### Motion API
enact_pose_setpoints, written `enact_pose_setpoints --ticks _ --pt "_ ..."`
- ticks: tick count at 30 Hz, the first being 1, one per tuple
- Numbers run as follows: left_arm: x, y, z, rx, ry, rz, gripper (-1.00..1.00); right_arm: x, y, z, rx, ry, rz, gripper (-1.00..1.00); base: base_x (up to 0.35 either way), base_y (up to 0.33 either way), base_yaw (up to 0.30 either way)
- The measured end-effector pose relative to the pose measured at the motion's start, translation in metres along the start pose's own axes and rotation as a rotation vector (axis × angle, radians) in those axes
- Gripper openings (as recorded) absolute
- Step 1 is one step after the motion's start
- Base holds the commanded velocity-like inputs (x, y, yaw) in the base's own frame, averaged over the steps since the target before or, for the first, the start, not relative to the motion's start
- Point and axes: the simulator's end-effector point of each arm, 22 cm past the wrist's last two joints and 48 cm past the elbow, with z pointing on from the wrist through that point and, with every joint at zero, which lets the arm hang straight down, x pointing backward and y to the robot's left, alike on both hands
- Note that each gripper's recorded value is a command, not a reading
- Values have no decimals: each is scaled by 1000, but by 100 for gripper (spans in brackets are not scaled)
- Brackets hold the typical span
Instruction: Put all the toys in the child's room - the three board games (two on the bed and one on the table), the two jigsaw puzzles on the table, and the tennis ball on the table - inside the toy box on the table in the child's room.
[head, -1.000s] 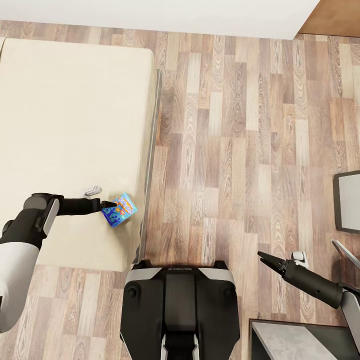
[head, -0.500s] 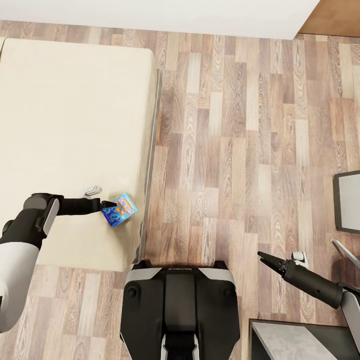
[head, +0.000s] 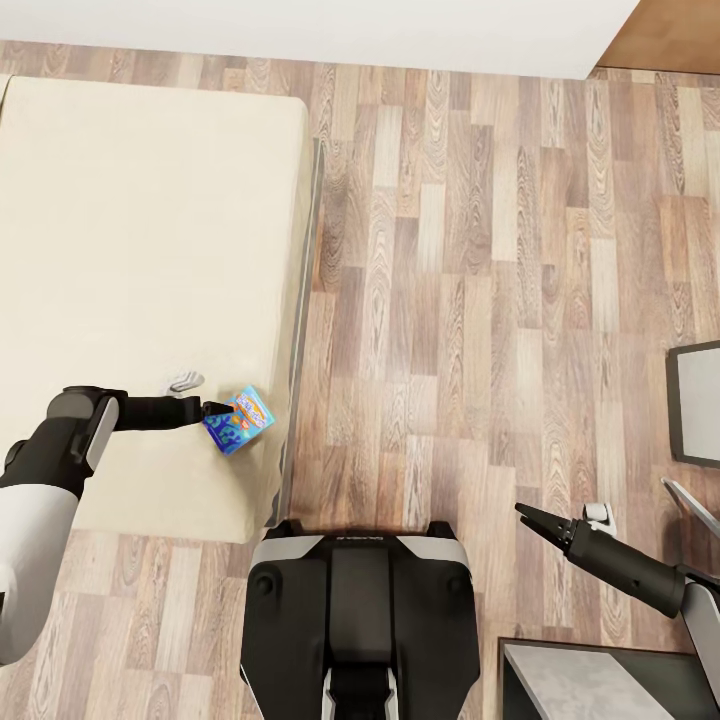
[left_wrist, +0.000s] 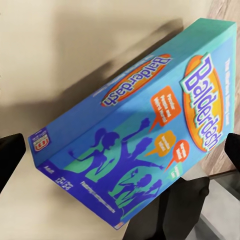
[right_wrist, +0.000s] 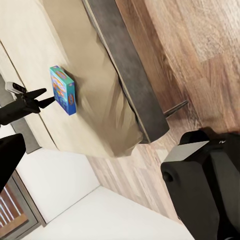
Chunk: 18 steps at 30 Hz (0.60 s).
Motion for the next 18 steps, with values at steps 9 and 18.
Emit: enact_pose_setpoints --ticks 9,18 --pt "0 0 0 -1 1 0 100 0 0 0 1 0 0 100 0 0 0" --pt "0 2 -1 -3 0 -1 100 0 -1 0 2 0 0 100 0 0 0"
